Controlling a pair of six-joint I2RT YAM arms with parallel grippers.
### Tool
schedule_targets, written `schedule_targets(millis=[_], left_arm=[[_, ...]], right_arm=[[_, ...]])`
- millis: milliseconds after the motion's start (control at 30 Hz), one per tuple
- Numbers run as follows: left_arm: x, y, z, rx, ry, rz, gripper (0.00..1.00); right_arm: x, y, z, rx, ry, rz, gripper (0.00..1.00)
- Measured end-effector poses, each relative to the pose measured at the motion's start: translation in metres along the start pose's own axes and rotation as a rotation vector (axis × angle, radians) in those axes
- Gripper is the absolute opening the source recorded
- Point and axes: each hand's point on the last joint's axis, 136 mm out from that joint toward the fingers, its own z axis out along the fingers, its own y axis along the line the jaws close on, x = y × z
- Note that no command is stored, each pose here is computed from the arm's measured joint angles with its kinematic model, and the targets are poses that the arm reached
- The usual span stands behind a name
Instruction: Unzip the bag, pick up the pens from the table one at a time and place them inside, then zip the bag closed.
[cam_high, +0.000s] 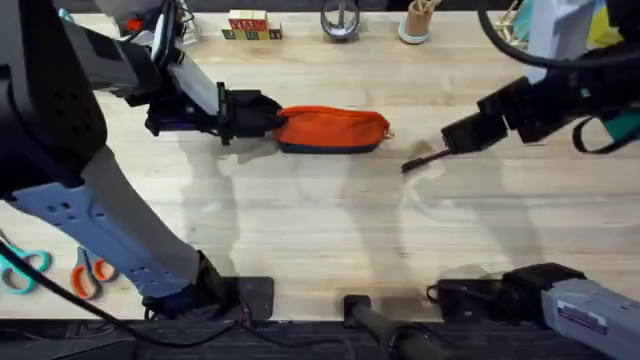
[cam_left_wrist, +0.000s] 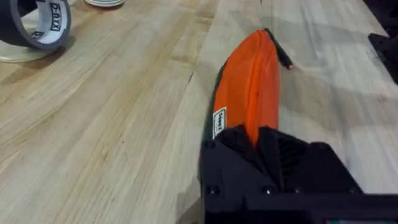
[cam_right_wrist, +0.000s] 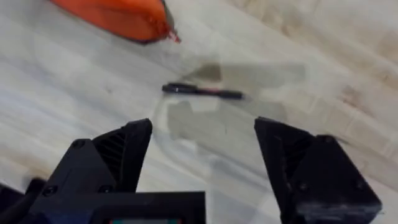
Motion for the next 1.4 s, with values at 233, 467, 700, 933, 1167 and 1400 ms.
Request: schedule_targets(millis=[233,467,700,933,1167,1400], left_arm=[[0.0,0.0,0.0,0.0,0.0,0.0,0.041],[0.0,0.0,0.0,0.0,0.0,0.0,0.041],[0.0,0.0,0.0,0.0,0.0,0.0,0.041],[0.0,0.0,0.0,0.0,0.0,0.0,0.041],[0.0,0.0,0.0,0.0,0.0,0.0,0.041],[0.0,0.0,0.0,0.0,0.0,0.0,0.041]], right_arm=[[0.012,0.003,0.0,-0.013,0.049,-0.019,0.998],[0.013,-0.001,0.0,0.008,0.054,-0.081,0.997],[0.012,-0.006,-0.001,0.036,0.055,-0.169,0.998],[-0.005,-0.011,0.0,0.065,-0.011,-0.216,0.997],[-0.023,0.002,-0.001,-0.004,-0.099,-0.382,0.996],[-0.029,0.028,-0.004,-0.13,-0.18,-0.574,0.996]])
